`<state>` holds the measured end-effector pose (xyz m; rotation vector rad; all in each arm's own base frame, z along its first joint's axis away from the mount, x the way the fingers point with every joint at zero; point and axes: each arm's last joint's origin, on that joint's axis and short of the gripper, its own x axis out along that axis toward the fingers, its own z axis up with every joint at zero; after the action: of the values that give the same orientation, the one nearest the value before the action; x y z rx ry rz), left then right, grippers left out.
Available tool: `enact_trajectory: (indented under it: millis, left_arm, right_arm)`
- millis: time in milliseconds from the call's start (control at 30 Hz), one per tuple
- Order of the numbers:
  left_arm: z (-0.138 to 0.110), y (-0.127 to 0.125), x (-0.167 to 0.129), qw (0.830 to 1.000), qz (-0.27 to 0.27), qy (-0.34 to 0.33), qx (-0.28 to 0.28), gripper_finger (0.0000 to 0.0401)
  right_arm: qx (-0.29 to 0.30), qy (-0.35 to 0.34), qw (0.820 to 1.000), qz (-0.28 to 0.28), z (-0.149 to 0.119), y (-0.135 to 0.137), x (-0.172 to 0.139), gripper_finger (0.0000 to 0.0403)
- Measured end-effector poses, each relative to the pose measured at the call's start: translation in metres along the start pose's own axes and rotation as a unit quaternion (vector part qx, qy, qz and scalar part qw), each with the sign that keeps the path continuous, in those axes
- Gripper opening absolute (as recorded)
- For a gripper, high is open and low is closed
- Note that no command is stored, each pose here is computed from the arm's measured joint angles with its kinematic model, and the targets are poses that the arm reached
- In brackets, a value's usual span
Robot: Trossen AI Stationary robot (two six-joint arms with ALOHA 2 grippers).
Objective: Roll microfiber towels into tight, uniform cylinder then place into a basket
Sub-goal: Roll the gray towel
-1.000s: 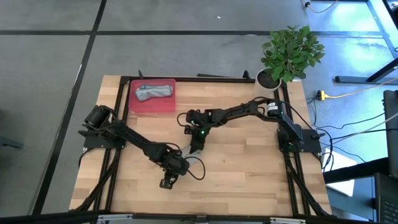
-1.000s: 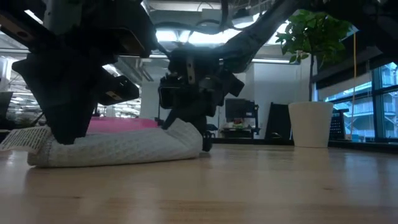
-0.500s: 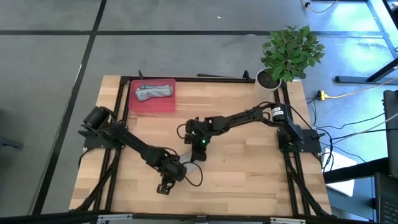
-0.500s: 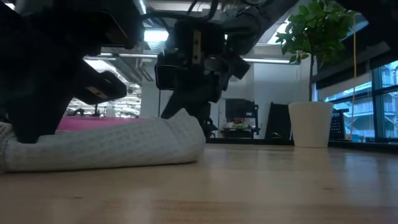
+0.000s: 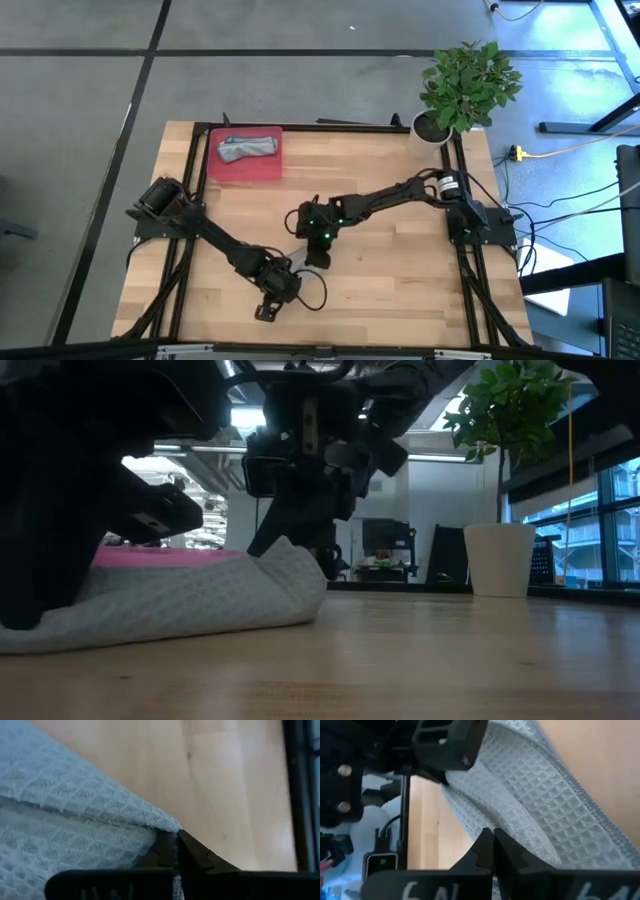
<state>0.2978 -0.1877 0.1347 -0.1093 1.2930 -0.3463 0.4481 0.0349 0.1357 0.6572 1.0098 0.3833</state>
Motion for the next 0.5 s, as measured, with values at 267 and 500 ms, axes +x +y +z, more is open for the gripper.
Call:
enact_trajectory:
  millis: [267,500]
  left_arm:
    - [-0.001,-0.006,0.002,1.000,-0.013,-0.003,0.009,0.0000]
    - [0.001,-0.006,0.002,1.000,-0.002,-0.018,0.012,0.0000]
  right_arm:
    - [-0.025,0.031,0.999,0.018,-0.014,0.035,0.007,0.0004]
    - [-0.048,-0.037,0.997,-0.044,-0.005,0.046,-0.007,0.0004]
